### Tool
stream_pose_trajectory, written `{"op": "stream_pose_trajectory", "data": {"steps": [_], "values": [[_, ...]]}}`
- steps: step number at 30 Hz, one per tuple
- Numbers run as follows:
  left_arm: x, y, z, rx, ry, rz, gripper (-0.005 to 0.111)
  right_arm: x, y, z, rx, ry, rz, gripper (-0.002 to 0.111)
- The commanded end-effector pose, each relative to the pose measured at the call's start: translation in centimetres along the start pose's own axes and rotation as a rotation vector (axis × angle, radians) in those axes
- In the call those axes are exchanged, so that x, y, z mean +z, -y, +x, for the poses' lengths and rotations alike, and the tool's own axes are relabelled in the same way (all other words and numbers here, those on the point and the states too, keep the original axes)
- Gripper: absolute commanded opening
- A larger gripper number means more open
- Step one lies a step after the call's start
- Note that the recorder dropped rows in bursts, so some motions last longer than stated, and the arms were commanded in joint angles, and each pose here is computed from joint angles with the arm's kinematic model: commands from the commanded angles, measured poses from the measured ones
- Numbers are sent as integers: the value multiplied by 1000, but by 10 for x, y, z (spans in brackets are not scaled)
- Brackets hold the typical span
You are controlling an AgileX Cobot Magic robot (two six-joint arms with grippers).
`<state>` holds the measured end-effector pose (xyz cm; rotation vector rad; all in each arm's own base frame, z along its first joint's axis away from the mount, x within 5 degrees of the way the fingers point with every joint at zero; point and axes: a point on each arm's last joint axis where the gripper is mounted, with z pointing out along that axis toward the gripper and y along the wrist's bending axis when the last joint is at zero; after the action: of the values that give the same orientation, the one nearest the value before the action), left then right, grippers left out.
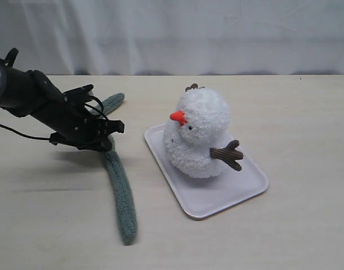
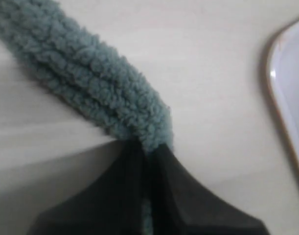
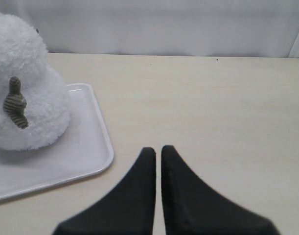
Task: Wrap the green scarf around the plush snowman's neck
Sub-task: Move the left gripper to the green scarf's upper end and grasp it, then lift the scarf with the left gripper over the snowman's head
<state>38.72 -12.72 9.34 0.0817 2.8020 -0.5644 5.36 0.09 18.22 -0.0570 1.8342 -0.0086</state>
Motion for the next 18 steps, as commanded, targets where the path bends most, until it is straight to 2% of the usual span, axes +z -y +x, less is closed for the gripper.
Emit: {"op": "stream_pose_trajectory", "data": {"steps": [1,5,10,14,18], "values": [[5,1,13,73,-122,9,0,0,0,0,-1,6,3,4],[2,2,15,99,-149,9,0,0,0,0,-1,6,3,4],[-22,12,6,154,-86,12,0,0,0,0,-1,6,3,4],[-57,26,-5,239,24,19,0,0,0,0,-1,6,3,4],[-114,46,-16,376,197,18,0,0,0,0,-1,6,3,4]]}}
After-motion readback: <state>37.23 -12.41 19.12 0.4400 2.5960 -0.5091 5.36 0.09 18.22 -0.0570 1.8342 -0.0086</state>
